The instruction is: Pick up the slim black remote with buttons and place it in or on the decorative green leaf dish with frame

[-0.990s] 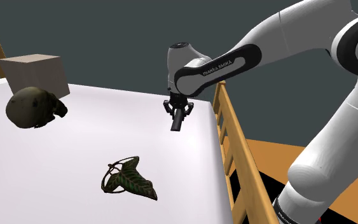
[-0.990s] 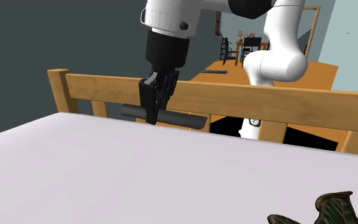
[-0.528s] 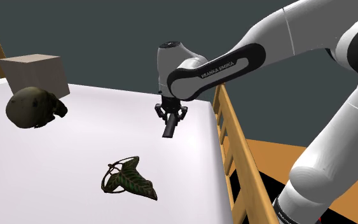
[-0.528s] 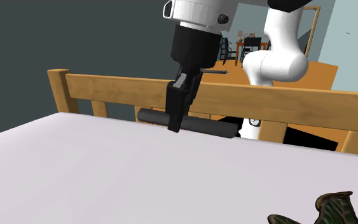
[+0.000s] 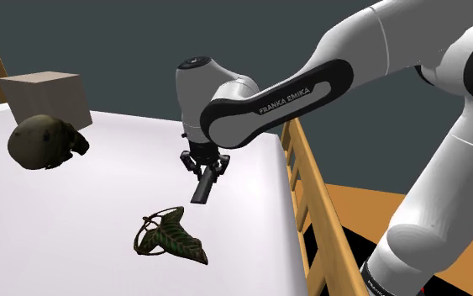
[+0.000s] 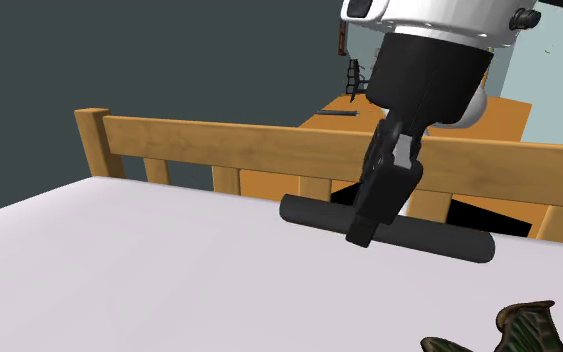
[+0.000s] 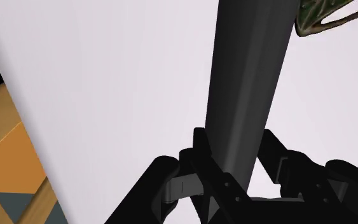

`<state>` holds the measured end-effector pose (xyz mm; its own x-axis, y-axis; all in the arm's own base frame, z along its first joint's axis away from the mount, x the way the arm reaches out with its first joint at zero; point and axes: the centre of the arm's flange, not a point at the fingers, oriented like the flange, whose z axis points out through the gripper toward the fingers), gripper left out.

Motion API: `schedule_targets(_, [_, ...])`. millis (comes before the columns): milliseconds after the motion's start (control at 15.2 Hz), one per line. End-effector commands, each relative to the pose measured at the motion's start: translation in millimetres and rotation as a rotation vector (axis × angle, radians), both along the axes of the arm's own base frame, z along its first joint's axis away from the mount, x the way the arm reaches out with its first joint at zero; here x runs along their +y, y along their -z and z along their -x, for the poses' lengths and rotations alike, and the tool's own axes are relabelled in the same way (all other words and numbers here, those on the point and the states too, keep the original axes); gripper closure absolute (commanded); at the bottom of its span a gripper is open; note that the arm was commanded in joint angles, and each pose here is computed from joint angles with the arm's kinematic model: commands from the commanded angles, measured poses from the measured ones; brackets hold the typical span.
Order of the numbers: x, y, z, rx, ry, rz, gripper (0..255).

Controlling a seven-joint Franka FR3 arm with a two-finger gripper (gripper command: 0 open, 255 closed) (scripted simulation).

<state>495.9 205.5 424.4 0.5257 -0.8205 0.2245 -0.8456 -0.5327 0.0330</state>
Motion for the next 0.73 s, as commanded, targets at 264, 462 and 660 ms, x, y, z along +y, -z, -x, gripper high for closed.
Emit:
schedule_targets(264, [76.4, 3.5, 14.5, 0.0, 0.001, 0.0, 255])
schedule_targets(462, [115.3, 5.2, 21.6, 0.0, 0.001, 0.0, 255])
schedule_targets(660, [133.7, 16.5, 25.0, 0.0, 0.001, 0.0, 255])
